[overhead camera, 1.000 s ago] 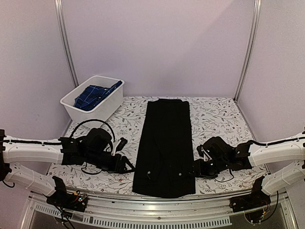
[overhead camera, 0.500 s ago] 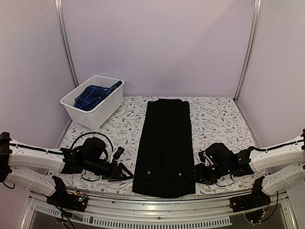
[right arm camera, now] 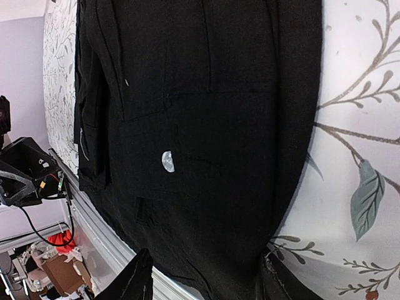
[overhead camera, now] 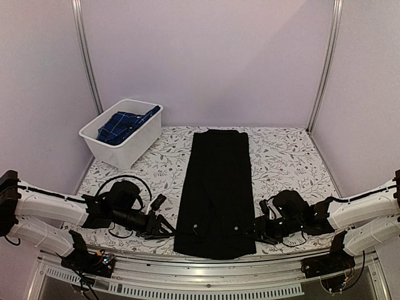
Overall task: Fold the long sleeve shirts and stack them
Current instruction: Pick up the rectangle-folded shirt from the center of the board.
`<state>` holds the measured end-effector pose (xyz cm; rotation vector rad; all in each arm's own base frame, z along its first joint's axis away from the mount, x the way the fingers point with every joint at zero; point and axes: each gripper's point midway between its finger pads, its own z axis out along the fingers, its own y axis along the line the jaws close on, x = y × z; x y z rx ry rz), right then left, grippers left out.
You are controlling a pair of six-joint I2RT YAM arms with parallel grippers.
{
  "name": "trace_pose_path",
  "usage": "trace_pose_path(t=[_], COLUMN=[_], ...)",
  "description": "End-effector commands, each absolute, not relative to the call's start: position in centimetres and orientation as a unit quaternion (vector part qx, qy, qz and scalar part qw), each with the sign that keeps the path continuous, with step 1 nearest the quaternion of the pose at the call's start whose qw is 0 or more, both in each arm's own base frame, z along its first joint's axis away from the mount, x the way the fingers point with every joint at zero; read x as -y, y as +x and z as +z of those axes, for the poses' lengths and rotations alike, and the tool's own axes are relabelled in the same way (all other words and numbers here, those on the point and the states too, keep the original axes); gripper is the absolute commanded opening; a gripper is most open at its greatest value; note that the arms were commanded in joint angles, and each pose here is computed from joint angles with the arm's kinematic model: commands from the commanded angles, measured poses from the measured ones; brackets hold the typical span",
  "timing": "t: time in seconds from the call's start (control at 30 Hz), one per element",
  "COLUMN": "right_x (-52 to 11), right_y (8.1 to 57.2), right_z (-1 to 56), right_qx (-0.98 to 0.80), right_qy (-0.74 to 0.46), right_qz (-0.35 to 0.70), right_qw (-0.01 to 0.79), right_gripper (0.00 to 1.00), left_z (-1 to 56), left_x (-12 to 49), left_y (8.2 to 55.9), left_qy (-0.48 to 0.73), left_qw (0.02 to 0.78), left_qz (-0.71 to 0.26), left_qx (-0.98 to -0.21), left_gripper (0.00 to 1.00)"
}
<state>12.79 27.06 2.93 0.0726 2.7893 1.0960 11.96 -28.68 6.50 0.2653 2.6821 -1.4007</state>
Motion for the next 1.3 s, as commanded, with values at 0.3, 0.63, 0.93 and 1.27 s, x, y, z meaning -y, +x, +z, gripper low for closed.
trace_pose_path(t=[0.3, 0.63, 0.93, 1.27], right_x=[-24.5, -24.4, -25.1, -25.2], right_y=[13.5, 16.3, 16.6, 16.5], right_z=[1.8, 1.9, 2.1, 1.7], right_qx=[-0.933, -0.935, -0.933, -0.933], right_qy=[0.074, 0.075, 0.062, 0.056], right_qz=[0.340, 0.330, 0.339, 0.338], right_qw=[0.090, 0.107, 0.108, 0.106], right_gripper=[0.53, 0.45, 0.38, 0.37], left_z=[5.9, 5.6, 3.6, 1.8], left_x=[28.4, 29.5, 29.4, 29.8], left_y=[13.2, 15.7, 15.6, 15.5], left_qy=[0.084, 0.099, 0.094, 0.090], left_qw=[0.055, 0.053, 0.030, 0.016], left_qz=[-0.446, -0.447, -0.400, -0.383], left_qx=[-0.890, -0.887, -0.911, -0.919], left_gripper=[0.45, 0.43, 0.40, 0.42])
